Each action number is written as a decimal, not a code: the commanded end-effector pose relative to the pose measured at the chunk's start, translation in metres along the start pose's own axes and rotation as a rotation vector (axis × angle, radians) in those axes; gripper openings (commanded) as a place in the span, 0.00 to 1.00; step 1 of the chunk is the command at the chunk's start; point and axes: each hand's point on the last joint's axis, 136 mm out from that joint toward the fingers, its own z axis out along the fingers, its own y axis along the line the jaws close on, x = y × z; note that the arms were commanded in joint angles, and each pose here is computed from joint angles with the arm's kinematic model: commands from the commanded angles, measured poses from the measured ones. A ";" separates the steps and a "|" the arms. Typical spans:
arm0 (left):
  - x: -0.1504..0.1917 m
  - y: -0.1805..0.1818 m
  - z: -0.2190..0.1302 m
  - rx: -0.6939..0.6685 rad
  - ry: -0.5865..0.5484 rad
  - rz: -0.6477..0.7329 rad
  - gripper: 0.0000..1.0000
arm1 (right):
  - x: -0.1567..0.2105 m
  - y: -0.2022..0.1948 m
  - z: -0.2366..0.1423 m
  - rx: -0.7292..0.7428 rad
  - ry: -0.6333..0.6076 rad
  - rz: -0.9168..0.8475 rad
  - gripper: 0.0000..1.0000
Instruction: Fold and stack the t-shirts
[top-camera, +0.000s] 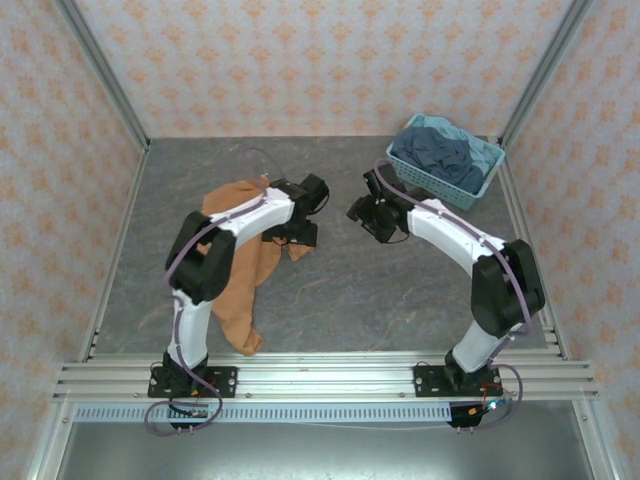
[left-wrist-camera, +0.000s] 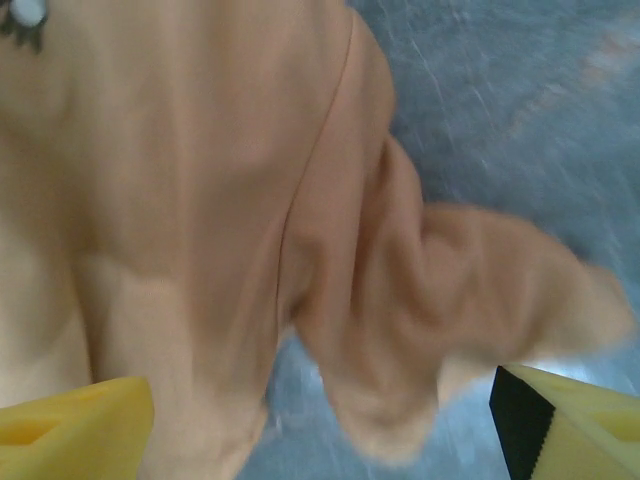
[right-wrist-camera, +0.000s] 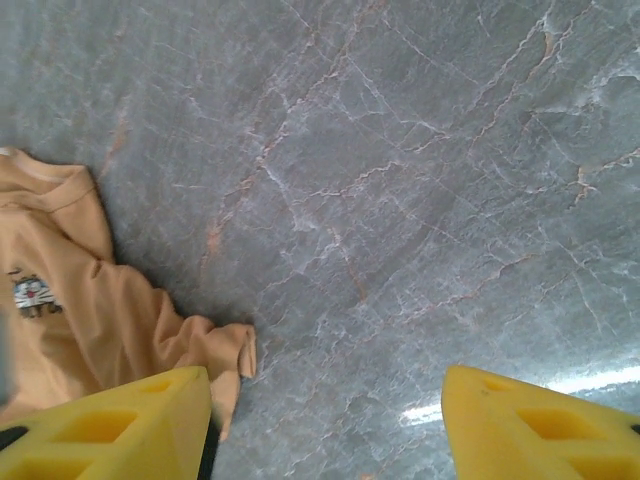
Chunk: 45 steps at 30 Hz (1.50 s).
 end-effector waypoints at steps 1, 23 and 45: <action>-0.019 0.018 0.006 -0.118 -0.025 -0.001 0.80 | -0.004 0.006 -0.022 -0.060 -0.029 0.018 0.62; -0.211 -0.079 -0.307 0.963 -0.580 -0.435 0.00 | -0.063 -0.044 -0.110 -0.077 -0.219 0.107 0.58; 0.044 0.115 -0.040 0.409 -0.175 -0.789 0.01 | -0.018 -0.058 -0.022 0.021 -0.081 0.392 0.55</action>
